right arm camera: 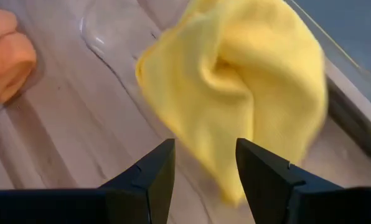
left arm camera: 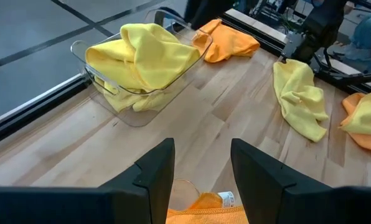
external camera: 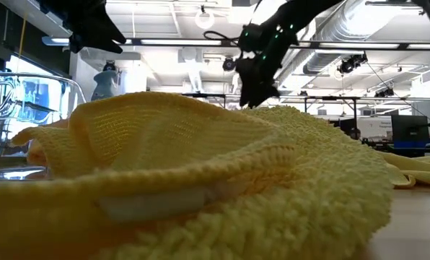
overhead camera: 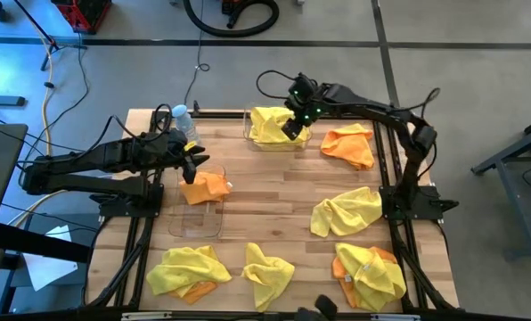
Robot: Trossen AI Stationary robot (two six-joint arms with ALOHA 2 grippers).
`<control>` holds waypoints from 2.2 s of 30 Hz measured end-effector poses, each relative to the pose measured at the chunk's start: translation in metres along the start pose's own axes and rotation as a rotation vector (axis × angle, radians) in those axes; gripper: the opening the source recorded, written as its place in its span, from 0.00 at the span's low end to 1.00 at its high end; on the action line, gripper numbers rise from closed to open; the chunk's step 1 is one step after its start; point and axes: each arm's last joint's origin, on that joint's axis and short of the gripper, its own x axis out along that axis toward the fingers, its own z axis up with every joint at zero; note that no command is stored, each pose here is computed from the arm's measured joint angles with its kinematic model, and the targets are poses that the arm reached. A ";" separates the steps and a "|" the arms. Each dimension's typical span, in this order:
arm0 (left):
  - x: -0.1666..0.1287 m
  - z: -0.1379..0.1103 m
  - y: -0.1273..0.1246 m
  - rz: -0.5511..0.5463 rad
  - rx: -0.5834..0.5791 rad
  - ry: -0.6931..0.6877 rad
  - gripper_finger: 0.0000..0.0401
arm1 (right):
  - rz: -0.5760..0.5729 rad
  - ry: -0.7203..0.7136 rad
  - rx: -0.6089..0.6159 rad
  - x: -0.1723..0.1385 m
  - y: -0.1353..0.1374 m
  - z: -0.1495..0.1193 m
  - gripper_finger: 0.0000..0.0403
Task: Sort microfiber towel by color & place in baskets
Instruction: Put the orange microfiber towel into the bottom transparent bin
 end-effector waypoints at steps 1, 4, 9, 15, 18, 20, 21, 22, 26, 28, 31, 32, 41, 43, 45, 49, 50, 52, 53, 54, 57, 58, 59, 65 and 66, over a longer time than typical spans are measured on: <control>0.000 0.000 0.000 0.000 0.011 0.000 0.37 | -0.028 0.016 0.015 -0.005 0.003 -0.003 0.41; 0.000 0.000 0.000 0.001 0.055 0.002 0.37 | -0.149 0.081 0.052 -0.019 0.013 -0.016 0.41; 0.000 0.000 -0.001 -0.020 0.098 0.009 0.37 | -0.278 0.150 0.080 -0.040 0.039 -0.037 0.41; 0.000 -0.003 -0.001 -0.072 0.147 0.046 0.37 | -0.341 0.146 0.141 -0.053 0.076 -0.061 0.41; 0.000 -0.006 0.000 -0.067 0.155 0.076 0.37 | -0.327 0.146 0.205 -0.050 0.087 -0.085 0.41; 0.000 -0.006 0.000 -0.065 0.145 0.083 0.37 | -0.322 0.140 0.265 -0.046 0.090 -0.105 0.41; 0.000 -0.006 0.000 -0.064 0.139 0.084 0.37 | -0.321 0.135 0.300 -0.045 0.090 -0.115 0.41; 0.000 -0.006 0.000 -0.064 0.139 0.084 0.37 | -0.321 0.128 0.334 -0.045 0.089 -0.124 0.41; 0.000 -0.006 0.000 -0.064 0.139 0.083 0.37 | -0.350 0.114 0.461 -0.048 0.075 -0.153 0.41; 0.000 -0.006 0.000 -0.065 0.140 0.083 0.37 | -0.393 0.104 0.507 -0.050 0.063 -0.163 0.41; 0.002 -0.006 -0.001 -0.064 0.140 0.085 0.37 | -0.462 0.098 0.551 -0.047 0.041 -0.175 0.41; 0.004 -0.006 -0.002 -0.065 0.141 0.087 0.37 | -0.483 0.107 0.569 -0.045 0.032 -0.179 0.41; 0.036 0.001 -0.024 -0.088 0.095 0.045 0.37 | -0.487 0.076 0.578 -0.010 -0.043 -0.193 0.41; 0.045 0.004 -0.029 -0.078 0.081 0.016 0.37 | -0.485 0.044 0.560 -0.007 -0.054 -0.193 0.41; 0.053 0.006 -0.032 -0.055 0.083 0.016 0.37 | -0.496 0.040 0.547 -0.003 -0.064 -0.195 0.41; 0.066 0.014 -0.040 -0.010 0.059 0.024 0.37 | -0.495 0.064 0.522 0.006 -0.079 -0.201 0.41; 0.070 0.015 -0.042 -0.003 0.059 0.029 0.37 | -0.495 0.081 0.508 0.009 -0.081 -0.203 0.41; 0.076 0.018 -0.045 0.005 0.064 0.039 0.37 | -0.498 0.111 0.480 0.017 -0.085 -0.207 0.41; 0.079 0.020 -0.047 0.007 0.064 0.043 0.37 | -0.492 0.128 0.469 0.022 -0.086 -0.209 0.41; 0.082 0.022 -0.049 0.008 0.065 0.045 0.37 | -0.481 0.149 0.459 0.027 -0.087 -0.212 0.40; 0.090 0.026 -0.054 0.013 0.070 0.058 0.37 | -0.446 0.195 0.426 0.039 -0.089 -0.218 0.35; 0.092 0.027 -0.055 0.014 0.071 0.061 0.37 | -0.441 0.210 0.405 0.041 -0.088 -0.219 0.32; 0.095 0.028 -0.056 0.015 0.072 0.064 0.37 | -0.442 0.220 0.379 0.042 -0.086 -0.219 0.29; 0.109 0.031 -0.068 -0.019 0.068 0.021 0.37 | -0.262 0.246 0.311 0.025 -0.069 -0.224 0.03; 0.111 0.031 -0.070 -0.027 0.072 0.013 0.37 | -0.210 0.241 0.318 0.020 -0.066 -0.226 0.04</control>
